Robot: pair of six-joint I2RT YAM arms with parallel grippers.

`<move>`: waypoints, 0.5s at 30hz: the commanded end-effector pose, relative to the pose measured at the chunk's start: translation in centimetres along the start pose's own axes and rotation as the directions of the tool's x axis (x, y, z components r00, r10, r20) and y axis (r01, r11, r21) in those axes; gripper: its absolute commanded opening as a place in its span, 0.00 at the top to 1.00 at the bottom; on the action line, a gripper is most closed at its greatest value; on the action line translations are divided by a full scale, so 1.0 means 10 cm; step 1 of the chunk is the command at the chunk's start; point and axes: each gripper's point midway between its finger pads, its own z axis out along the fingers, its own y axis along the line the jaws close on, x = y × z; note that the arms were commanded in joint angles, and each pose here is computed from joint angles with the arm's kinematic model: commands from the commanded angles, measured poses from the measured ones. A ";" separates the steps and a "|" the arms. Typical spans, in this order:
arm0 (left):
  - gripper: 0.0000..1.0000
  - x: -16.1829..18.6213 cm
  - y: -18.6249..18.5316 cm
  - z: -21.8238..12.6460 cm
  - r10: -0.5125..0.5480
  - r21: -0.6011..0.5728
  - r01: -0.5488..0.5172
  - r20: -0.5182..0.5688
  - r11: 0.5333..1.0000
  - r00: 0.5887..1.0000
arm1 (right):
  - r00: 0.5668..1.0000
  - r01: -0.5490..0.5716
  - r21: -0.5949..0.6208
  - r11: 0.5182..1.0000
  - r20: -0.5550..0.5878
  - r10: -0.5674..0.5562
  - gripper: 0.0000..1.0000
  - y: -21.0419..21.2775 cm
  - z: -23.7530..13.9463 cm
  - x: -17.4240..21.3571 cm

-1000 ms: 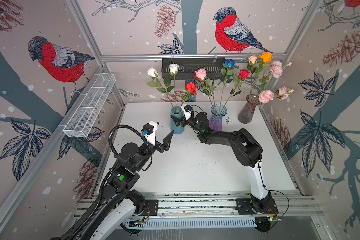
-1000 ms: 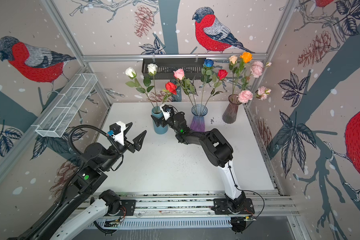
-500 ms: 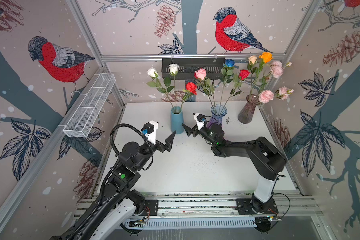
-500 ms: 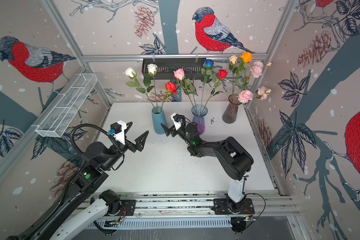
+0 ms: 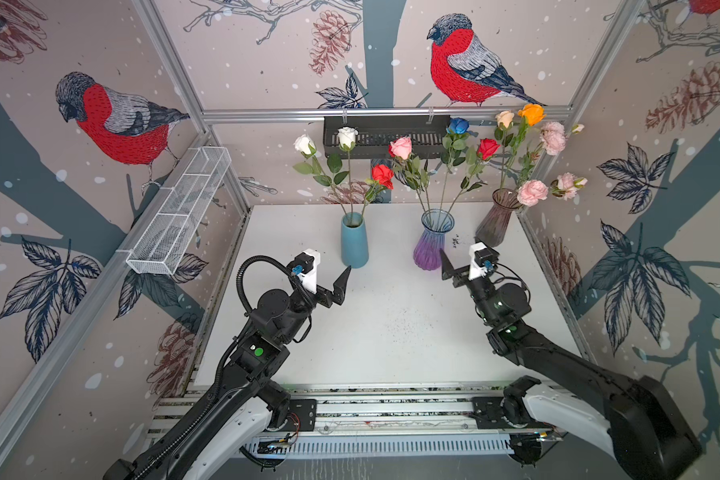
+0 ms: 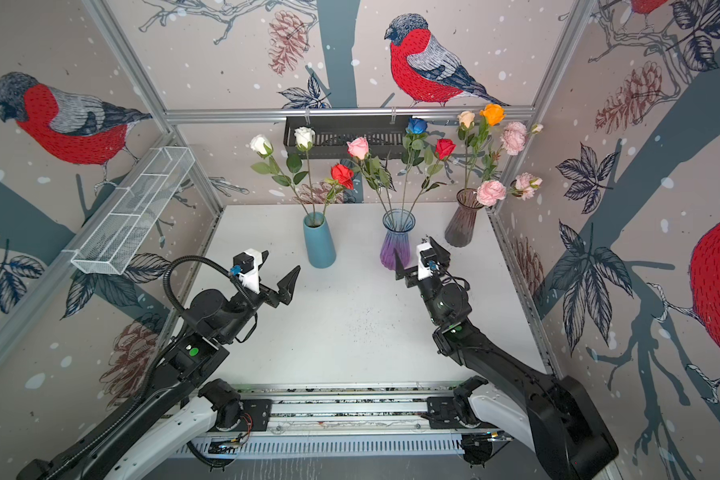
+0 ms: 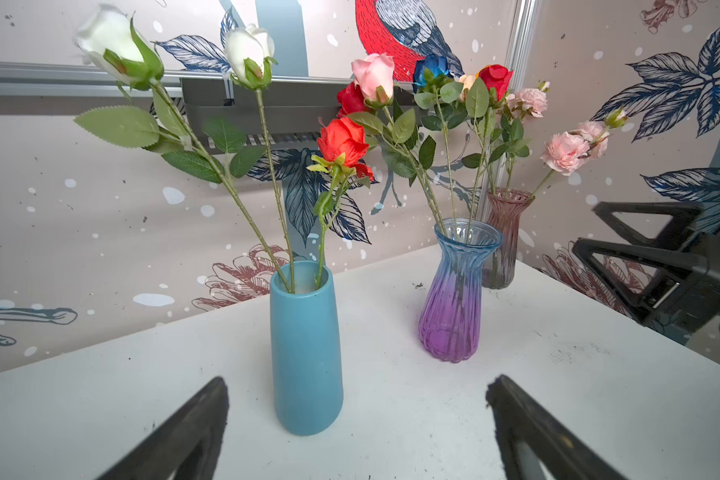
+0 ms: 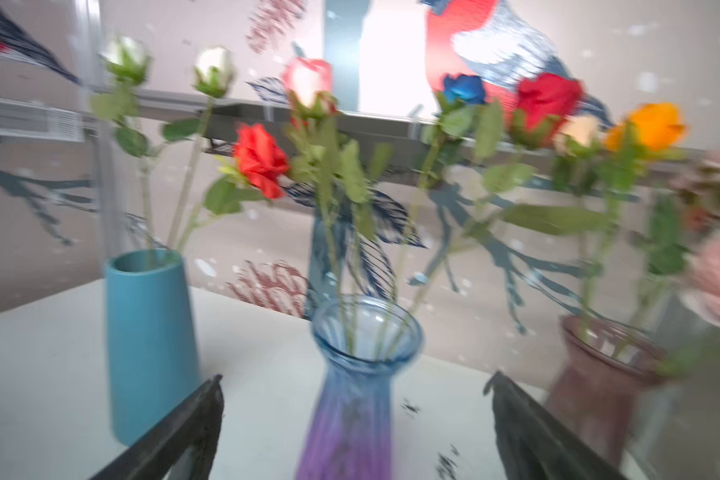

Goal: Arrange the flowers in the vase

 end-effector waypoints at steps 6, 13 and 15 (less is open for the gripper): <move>0.03 -0.01 0.22 -0.02 0.047 -0.127 -0.039 0.063 0.991 0.997 | 0.991 -0.009 0.316 0.949 -0.124 0.051 0.01 -0.91 -0.44 0.63; 0.03 0.20 0.22 0.10 0.070 -0.125 -0.071 -0.009 0.990 0.998 | 0.984 0.000 0.365 0.931 -0.168 0.066 0.00 -1.09 -0.44 1.07; 0.03 0.23 0.23 0.12 0.077 -0.135 -0.078 -0.018 0.988 0.997 | 0.985 -0.023 0.332 0.943 -0.154 0.078 0.00 -1.02 -0.39 1.15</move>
